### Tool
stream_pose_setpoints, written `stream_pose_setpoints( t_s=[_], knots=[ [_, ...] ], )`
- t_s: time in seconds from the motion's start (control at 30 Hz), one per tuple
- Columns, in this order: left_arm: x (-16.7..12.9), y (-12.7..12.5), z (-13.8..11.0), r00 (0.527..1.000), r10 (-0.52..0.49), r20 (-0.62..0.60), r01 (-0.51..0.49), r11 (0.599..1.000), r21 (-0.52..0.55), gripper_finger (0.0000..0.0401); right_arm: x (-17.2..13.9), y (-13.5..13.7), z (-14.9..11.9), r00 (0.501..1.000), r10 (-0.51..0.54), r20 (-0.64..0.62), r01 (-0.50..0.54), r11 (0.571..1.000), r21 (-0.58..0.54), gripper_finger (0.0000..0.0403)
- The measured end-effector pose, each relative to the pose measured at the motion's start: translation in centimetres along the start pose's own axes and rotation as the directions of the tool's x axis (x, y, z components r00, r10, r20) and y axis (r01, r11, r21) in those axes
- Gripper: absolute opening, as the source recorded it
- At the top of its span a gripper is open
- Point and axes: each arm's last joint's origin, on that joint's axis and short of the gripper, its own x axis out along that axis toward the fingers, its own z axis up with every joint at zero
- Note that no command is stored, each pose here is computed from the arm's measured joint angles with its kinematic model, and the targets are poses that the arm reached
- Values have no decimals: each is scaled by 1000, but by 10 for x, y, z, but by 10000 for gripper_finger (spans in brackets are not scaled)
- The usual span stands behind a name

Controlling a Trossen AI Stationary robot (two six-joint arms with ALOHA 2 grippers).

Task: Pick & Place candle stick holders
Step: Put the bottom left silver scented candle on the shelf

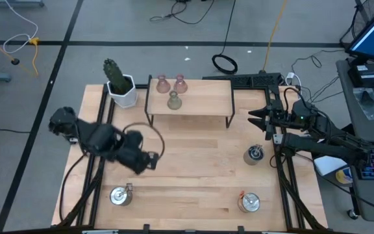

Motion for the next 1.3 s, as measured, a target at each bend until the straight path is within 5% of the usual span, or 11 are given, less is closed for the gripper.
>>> stream_pose_setpoints(
  t_s=[0.2,0.43,0.73,1.3],
  knots=[
    [29,14,-39,987,152,-51,-156,983,-94,85,0,0,0,1000,0,0,0,1000,0,160],
    [59,47,-79,912,377,-165,-406,887,-220,85,0,0,0,1000,0,0,0,1000,3,160],
    [76,75,-101,887,456,-74,-462,880,-112,85,0,0,0,1000,0,0,0,1000,3,160],
    [93,85,-98,873,487,10,-484,870,-88,86,0,0,0,1000,1,1,-1,1000,11,160]
  ],
)
